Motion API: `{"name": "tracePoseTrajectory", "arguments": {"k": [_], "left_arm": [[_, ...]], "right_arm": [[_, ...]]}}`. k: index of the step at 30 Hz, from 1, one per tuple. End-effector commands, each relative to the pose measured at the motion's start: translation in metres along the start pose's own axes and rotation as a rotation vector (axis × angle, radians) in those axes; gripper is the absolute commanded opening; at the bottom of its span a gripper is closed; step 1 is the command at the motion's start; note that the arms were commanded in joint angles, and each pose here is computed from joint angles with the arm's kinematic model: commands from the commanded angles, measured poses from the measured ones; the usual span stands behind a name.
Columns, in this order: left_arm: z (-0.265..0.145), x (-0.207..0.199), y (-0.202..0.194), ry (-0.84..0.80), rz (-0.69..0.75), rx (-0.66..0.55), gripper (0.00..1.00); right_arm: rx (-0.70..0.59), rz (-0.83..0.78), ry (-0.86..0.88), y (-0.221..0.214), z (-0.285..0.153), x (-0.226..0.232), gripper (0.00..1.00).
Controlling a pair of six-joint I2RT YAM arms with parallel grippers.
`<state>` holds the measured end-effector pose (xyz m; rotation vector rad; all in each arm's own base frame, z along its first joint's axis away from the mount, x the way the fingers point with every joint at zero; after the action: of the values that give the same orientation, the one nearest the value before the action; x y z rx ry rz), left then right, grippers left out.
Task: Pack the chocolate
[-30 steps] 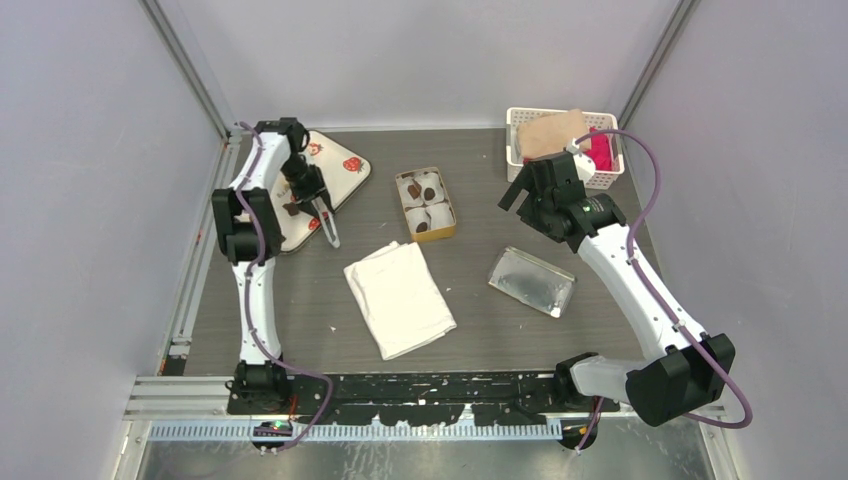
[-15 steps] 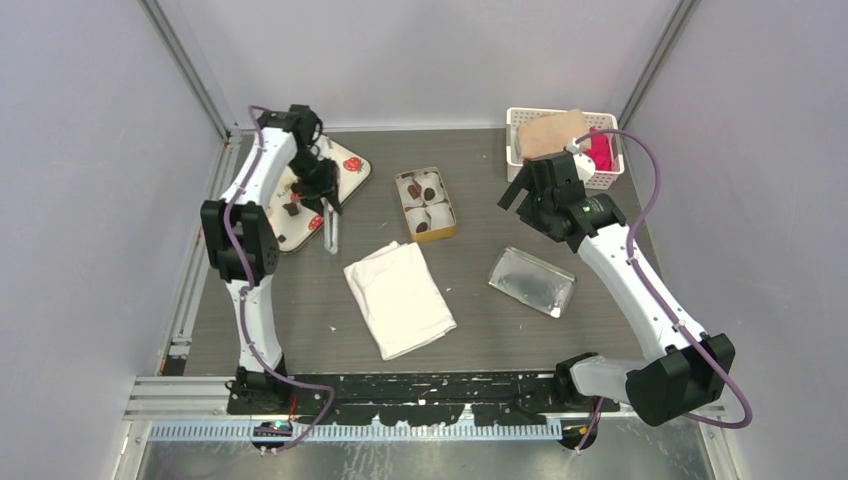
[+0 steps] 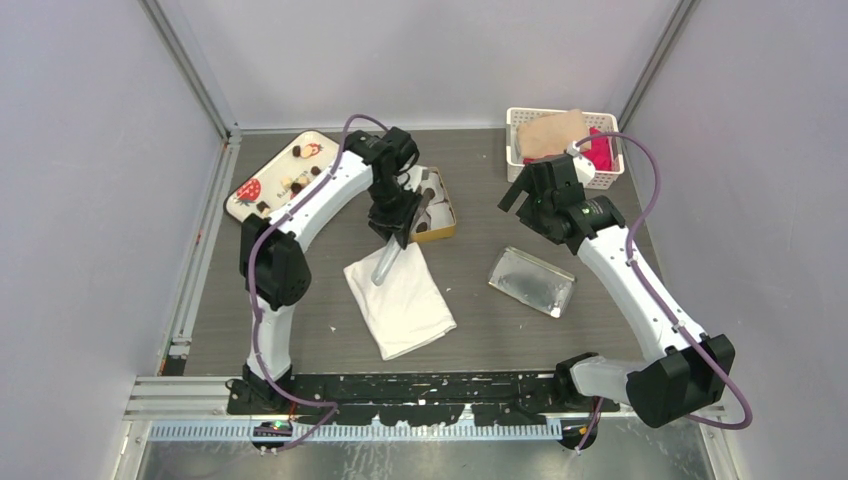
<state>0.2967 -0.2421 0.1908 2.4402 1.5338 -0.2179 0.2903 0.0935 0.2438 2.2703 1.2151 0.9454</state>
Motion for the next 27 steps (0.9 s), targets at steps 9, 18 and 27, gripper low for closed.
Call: {"name": "tracePoseTrajectory", "arguments": {"k": [9, 18, 27], "left_arm": [[0.025, -0.024, 0.04, -0.05, 0.037, -0.016, 0.0], [0.049, -0.023, 0.041, -0.055, 0.012, 0.053, 0.0], [0.055, -0.023, 0.04, -0.067, 0.007, 0.073, 0.07]], "right_arm": [[-0.06, 0.023, 0.029, 0.012, -0.012, 0.002, 0.96], [-0.061, 0.009, 0.024, 0.014, -0.01, 0.004, 0.96], [-0.048, 0.004, 0.03, 0.015, -0.005, 0.009, 0.96]]}}
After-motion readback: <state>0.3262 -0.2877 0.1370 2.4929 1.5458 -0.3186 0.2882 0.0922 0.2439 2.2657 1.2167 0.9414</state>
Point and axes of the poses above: each gripper's point midway between its finger pads, its own z axis out along the fingers, its own x axis along the line the jaws close on, y = z × x, the point moved 4 cm from there along -z, back along the fingers
